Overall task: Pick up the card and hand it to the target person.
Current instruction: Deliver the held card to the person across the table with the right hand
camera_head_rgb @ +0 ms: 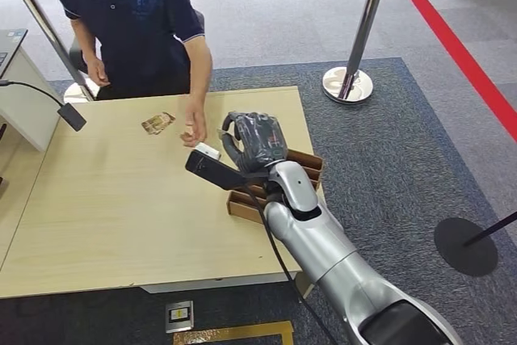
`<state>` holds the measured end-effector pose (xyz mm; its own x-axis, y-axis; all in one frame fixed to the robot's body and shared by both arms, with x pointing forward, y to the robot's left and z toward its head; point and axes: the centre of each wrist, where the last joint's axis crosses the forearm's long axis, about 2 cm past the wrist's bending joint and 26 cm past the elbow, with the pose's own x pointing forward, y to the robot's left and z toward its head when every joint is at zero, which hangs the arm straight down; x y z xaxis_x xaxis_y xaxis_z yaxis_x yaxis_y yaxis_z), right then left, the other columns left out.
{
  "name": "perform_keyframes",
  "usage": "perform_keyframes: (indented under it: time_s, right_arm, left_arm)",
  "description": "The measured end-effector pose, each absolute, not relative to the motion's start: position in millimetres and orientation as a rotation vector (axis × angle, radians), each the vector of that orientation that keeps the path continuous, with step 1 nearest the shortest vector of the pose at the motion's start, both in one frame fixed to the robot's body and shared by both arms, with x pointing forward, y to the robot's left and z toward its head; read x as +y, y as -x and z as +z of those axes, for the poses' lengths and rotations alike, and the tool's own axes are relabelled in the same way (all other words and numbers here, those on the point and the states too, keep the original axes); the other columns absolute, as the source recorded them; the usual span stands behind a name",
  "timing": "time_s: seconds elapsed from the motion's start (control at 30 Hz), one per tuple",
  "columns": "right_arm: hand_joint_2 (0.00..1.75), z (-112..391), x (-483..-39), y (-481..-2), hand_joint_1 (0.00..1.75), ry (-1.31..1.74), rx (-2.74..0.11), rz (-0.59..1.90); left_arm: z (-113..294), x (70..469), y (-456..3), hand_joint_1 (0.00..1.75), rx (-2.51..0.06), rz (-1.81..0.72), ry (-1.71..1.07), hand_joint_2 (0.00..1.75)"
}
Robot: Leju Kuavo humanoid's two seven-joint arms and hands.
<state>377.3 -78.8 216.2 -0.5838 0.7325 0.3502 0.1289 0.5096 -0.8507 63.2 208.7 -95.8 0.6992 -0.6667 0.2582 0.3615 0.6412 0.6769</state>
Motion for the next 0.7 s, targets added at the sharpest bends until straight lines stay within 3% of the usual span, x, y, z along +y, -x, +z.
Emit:
perform_keyframes:
  time_s: [0.37,0.57,0.7]
  right_arm:
    - [1.75,212.9,-79.0,-377.3,1.58,0.719,-2.013,1.068]
    - [1.75,210.3,-76.5,-376.7,1.37,0.716,-2.003,1.084]
    - [1.75,208.1,-74.0,-375.5,1.62,0.707,-1.994,1.100]
  left_arm:
    - [-95.8,208.4,-63.2,0.00,-0.513,-0.616,-0.639,0.00]
    - [-95.8,208.3,-63.1,0.00,-0.507,-0.609,-0.639,0.00]
    - [-95.7,207.9,-63.0,0.00,-0.505,-0.608,-0.639,0.00]
